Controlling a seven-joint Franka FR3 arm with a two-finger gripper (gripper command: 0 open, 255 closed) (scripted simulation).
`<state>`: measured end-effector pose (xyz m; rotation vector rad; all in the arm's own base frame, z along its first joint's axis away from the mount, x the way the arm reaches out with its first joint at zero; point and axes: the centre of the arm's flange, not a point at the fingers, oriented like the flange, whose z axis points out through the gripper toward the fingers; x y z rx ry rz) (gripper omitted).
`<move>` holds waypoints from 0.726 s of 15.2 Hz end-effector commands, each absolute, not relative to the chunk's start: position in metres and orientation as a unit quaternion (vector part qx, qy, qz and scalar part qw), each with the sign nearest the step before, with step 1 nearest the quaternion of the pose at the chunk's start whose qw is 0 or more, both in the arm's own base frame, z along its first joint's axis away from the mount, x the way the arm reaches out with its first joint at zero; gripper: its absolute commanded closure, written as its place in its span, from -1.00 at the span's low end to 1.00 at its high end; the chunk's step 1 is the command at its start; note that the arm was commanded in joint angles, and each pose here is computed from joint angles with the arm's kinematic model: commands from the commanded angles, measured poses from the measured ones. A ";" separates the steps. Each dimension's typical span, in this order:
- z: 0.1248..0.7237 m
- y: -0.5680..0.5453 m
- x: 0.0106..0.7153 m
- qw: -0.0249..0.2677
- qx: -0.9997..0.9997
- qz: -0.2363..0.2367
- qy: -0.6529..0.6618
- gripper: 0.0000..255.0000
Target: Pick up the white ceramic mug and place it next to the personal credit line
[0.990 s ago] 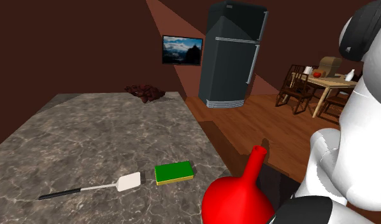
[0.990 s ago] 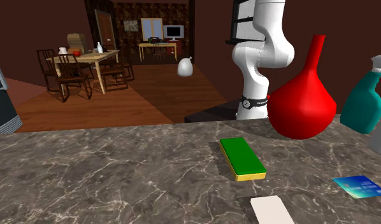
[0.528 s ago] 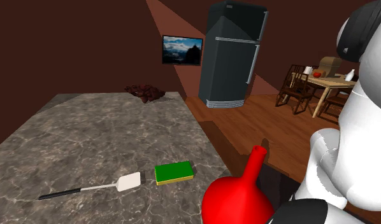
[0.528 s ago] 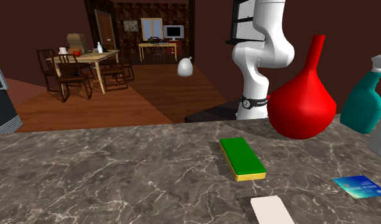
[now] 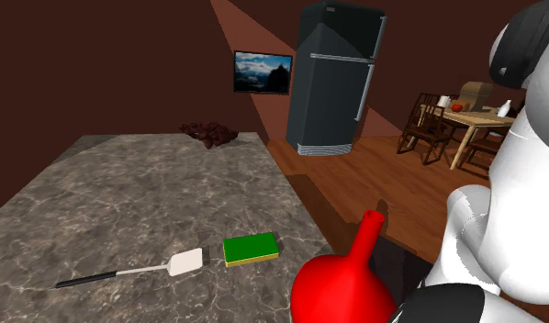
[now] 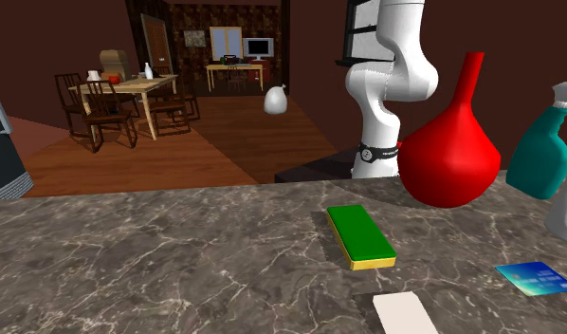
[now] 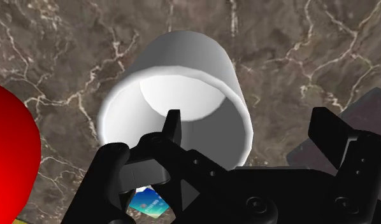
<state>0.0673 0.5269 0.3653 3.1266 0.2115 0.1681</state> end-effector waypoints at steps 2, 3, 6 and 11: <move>0.399 0.526 0.065 0.002 0.996 0.053 0.067 -1.00; 0.409 0.526 0.063 0.002 0.996 0.053 0.067 -1.00; 0.409 0.526 0.063 0.002 0.996 0.053 0.067 -1.00; 0.409 0.526 0.063 0.002 0.996 0.053 0.067 -1.00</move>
